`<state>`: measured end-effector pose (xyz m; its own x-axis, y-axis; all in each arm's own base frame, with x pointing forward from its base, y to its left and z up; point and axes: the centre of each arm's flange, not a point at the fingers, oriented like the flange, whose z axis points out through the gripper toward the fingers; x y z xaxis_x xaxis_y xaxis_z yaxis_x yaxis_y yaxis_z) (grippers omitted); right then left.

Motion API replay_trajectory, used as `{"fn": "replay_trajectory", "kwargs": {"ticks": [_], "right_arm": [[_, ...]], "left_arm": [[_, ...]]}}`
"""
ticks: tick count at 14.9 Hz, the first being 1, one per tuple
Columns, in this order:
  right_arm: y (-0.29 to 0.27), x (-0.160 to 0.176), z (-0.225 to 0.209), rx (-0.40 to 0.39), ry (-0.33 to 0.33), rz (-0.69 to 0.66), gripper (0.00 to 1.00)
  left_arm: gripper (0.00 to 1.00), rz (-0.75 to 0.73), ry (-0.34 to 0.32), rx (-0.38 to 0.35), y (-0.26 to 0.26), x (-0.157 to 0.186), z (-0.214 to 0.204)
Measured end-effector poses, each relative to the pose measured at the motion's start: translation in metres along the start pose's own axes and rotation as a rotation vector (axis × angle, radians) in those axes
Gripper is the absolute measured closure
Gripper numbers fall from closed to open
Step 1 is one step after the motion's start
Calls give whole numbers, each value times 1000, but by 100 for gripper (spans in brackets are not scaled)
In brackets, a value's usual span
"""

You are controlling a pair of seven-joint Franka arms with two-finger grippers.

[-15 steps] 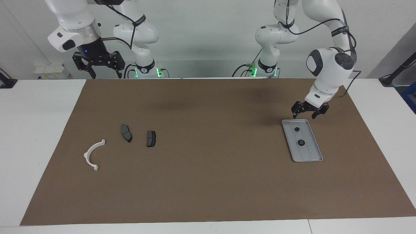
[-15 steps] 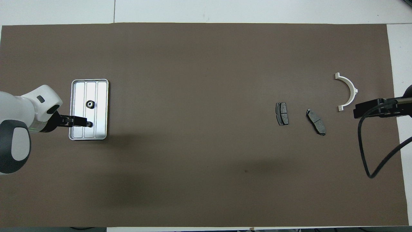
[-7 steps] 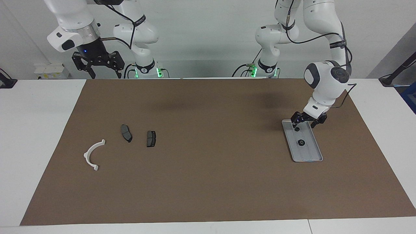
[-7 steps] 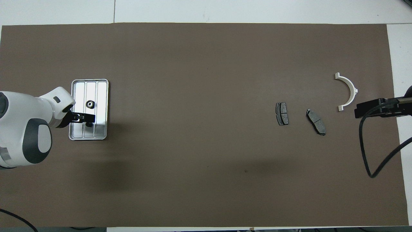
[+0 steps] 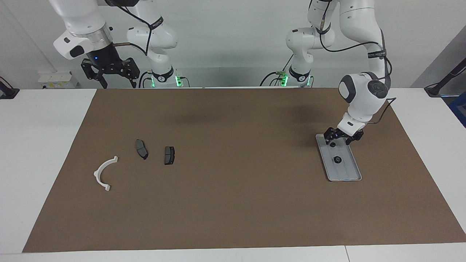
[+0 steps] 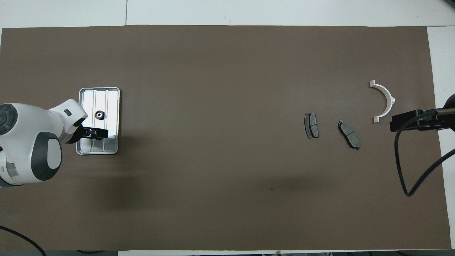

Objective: Place bearing gear from tray to pile

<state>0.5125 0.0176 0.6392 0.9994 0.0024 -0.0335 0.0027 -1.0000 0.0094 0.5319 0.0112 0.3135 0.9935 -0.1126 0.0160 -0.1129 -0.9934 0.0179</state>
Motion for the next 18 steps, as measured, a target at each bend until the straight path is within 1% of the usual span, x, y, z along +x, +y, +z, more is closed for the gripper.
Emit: {"fn": "replay_trajectory", "kwargs": {"ticks": [2, 3, 6, 7, 8, 12, 13, 15, 18], "right_arm": [[-3, 7, 14, 0, 27, -5, 0], [-5, 11, 25, 0, 37, -8, 0], [-8, 24, 72, 2, 59, -14, 0], [-12, 30, 89, 4, 65, -22, 0], [-21, 36, 105, 6, 67, -31, 0], [-61, 59, 158, 15, 51, -16, 0], [-69, 62, 167, 16, 47, -17, 0], [-78, 67, 183, 17, 33, -14, 0], [-81, 75, 202, 19, 25, -15, 0]], "left_arm": [[2, 0, -6, -1, 0, -2, 2], [0, 0, -8, -1, 0, -3, 3], [0, 0, -14, -2, 1, -5, 6], [8, 0, -16, -2, 1, -5, 6], [10, 0, -17, -2, 1, -6, 7], [9, 1, -19, -3, 1, -6, 8], [7, 1, -19, -3, 1, -6, 8], [10, 1, -21, -3, 2, -7, 9], [10, 1, -24, -3, 2, -8, 10]]}}
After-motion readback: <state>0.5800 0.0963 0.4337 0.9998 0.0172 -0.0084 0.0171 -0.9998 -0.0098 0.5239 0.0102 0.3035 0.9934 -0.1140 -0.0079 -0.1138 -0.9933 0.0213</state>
